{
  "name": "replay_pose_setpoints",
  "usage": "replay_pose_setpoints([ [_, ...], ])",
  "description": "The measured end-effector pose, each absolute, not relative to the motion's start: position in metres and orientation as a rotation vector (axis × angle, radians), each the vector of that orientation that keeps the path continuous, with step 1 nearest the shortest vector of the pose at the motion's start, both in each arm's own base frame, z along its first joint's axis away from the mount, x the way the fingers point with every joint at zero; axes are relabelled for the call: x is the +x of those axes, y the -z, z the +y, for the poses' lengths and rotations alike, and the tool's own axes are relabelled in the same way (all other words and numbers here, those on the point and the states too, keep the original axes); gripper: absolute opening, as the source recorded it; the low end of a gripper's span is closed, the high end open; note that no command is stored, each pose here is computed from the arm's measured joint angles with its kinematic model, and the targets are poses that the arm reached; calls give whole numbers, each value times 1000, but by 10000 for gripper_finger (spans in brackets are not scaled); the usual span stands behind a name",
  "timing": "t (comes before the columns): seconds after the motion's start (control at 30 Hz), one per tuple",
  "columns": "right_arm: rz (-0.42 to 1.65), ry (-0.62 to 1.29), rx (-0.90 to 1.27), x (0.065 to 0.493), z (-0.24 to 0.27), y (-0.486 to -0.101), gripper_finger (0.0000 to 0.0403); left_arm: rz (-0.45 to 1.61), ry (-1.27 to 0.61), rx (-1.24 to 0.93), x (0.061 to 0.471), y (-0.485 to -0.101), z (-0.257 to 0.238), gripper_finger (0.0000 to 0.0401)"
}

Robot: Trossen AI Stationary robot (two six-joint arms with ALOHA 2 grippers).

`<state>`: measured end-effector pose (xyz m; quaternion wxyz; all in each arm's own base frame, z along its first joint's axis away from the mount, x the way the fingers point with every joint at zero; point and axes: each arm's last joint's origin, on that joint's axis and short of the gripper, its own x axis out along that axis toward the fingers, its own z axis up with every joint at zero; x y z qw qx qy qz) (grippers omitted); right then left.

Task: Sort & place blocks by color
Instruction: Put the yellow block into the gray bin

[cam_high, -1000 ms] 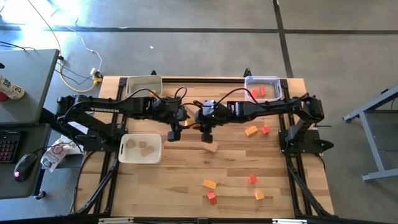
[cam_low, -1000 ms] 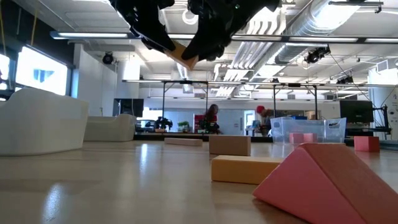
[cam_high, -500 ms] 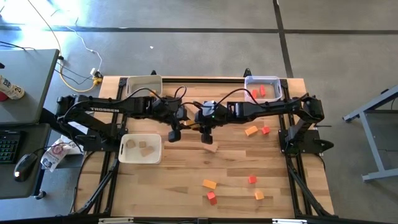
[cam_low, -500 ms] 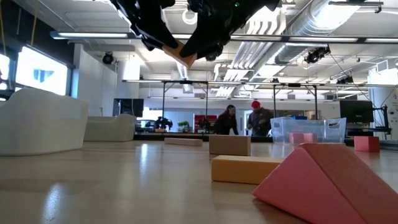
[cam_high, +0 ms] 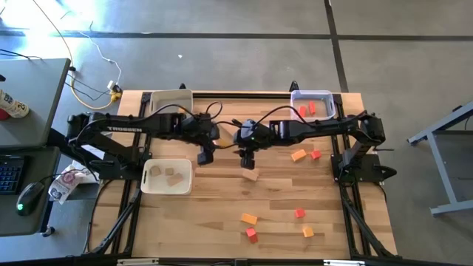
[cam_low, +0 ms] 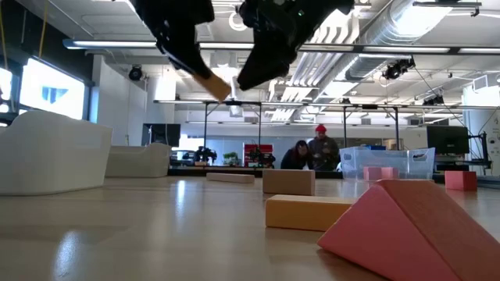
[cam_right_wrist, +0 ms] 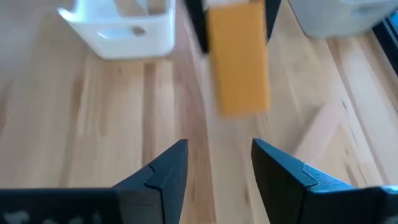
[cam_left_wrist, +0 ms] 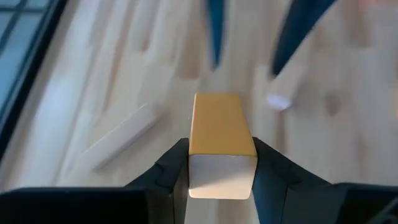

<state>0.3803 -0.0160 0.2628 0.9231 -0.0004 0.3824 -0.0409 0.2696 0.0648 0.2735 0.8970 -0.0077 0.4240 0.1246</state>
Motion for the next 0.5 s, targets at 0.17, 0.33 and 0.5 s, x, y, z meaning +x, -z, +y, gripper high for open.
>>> replay_pose_setpoints([
  [0.17,854,118,16,375,-16,-258,164,970,-355,-11,259,-269,79,104],
  [0.33,893,127,93,372,-16,-256,165,1073,-431,-40,244,-264,97,104],
  [0.5,943,129,153,369,-15,-251,165,1166,-559,-49,228,-261,116,104],
])
